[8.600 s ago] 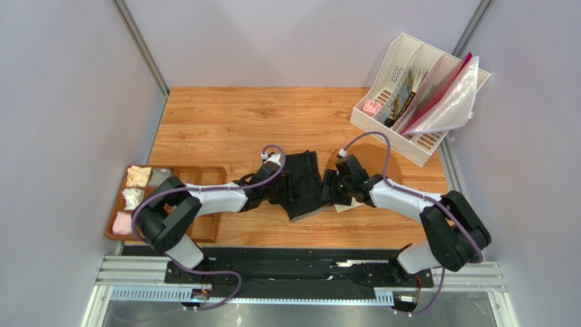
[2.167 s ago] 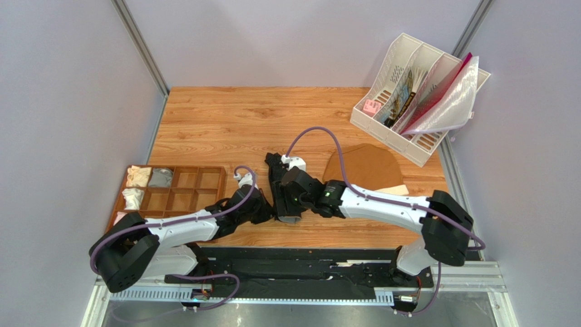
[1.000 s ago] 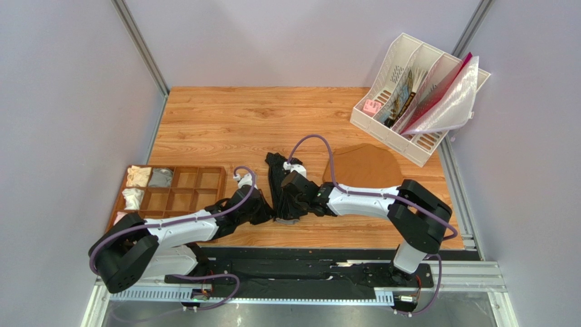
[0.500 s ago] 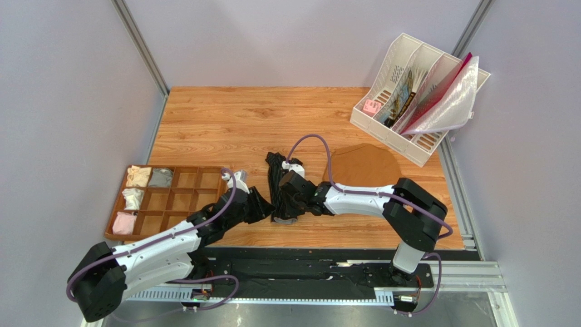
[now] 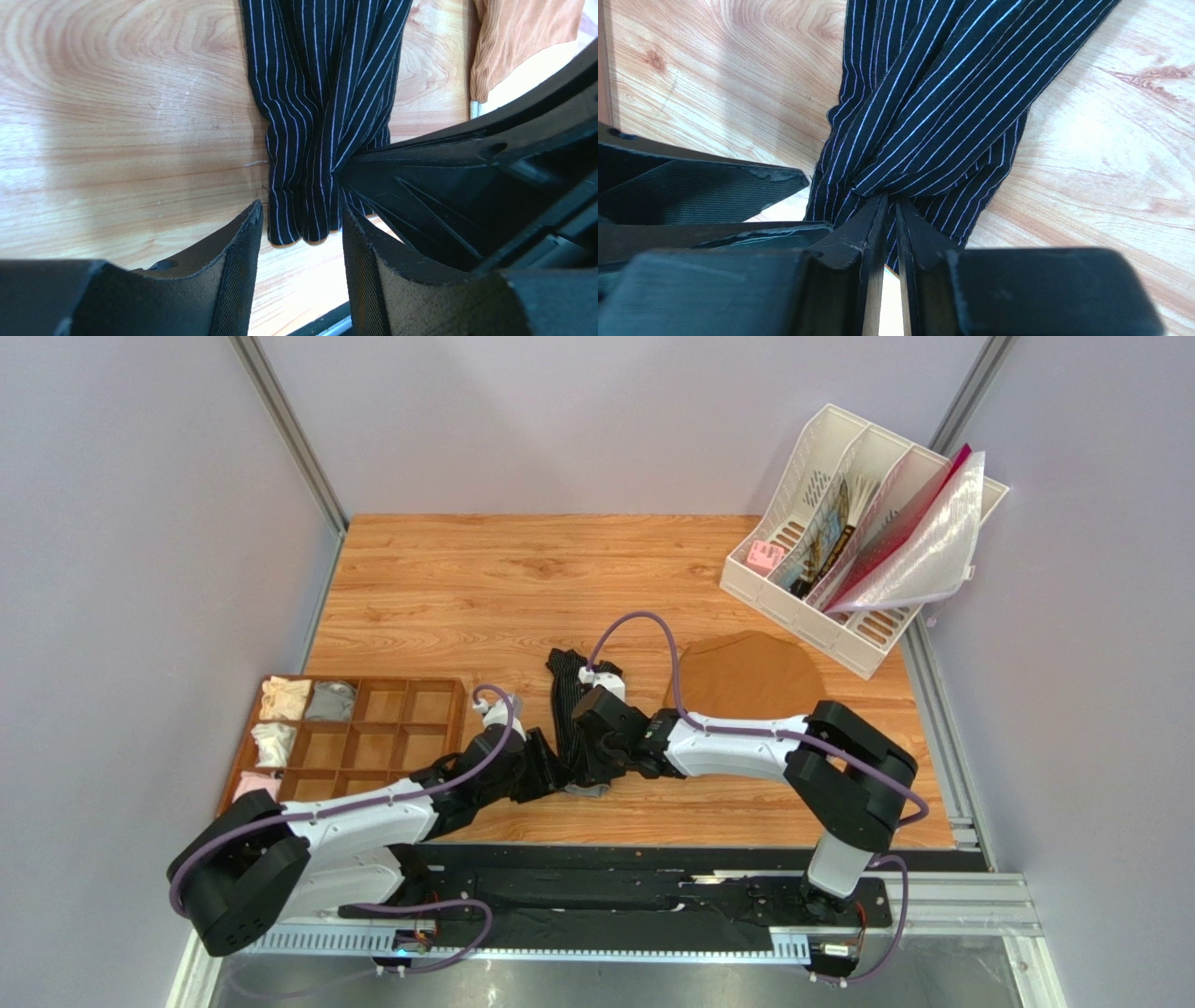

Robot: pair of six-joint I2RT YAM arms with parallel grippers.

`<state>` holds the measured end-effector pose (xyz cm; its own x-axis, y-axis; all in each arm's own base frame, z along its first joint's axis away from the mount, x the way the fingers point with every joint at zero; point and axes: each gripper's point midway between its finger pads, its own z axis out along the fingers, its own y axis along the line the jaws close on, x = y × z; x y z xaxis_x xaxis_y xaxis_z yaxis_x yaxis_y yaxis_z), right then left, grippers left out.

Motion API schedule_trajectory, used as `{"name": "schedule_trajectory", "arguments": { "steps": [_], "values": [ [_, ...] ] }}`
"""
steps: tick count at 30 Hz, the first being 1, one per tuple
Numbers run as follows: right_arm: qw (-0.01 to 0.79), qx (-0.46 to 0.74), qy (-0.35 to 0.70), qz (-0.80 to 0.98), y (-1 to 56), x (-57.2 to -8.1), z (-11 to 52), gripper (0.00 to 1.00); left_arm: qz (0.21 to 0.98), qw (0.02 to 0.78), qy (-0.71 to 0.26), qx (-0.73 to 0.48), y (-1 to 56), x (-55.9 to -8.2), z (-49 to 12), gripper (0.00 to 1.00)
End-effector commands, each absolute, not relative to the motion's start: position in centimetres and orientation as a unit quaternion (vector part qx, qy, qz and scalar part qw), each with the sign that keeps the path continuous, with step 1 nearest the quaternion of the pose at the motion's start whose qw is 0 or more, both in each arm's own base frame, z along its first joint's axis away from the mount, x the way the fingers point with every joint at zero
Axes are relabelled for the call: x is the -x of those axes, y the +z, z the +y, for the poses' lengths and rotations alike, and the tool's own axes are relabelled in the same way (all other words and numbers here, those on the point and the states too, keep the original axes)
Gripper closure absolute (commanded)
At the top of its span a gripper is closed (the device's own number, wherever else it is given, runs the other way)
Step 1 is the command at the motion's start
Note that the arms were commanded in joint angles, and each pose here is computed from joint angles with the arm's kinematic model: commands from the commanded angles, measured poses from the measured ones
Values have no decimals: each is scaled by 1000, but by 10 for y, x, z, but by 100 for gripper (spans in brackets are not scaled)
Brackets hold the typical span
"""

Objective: Roll the underwear
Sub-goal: Fold the underwear at the center of the board.

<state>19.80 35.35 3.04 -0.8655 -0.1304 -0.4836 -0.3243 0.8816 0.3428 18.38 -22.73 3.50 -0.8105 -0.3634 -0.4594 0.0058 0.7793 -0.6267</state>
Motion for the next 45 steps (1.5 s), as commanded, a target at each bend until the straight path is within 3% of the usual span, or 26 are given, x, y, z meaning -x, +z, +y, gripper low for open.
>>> {"name": "schedule_trajectory", "arguments": {
  "steps": [1, 12, 15, 19, 22, 27, 37, 45],
  "values": [
    [220, 120, 209, 945, 24, -194, 355, 82, 890, 291, -336, 97, 35, -185, -236, 48],
    [216, 120, 225, 943, 26, -192, 360, 82, 894, 268, -348, 91, 19, -183, -247, 58],
    [216, 125, 228, 941, 33, -190, 359, 80, 896, 265, -343, 90, 12, -184, -249, 78],
    [255, 124, 216, 934, 71, -202, 342, 65, 903, 259, -331, 84, 5, -182, -246, 99],
    [277, 116, 215, 929, 100, -221, 323, 54, 910, 255, -319, 77, 1, -178, -241, 100],
    [314, 105, 190, 924, 139, -271, 307, 50, 918, 244, -304, 77, -10, -169, -231, 100],
    [286, 89, 127, 946, 104, -338, 328, 43, 923, 221, -308, 67, -16, -160, -232, 100],
    [265, 76, 55, 960, 79, -355, 322, 42, 921, 215, -318, 64, -16, -160, -239, 100]
  ]
}}
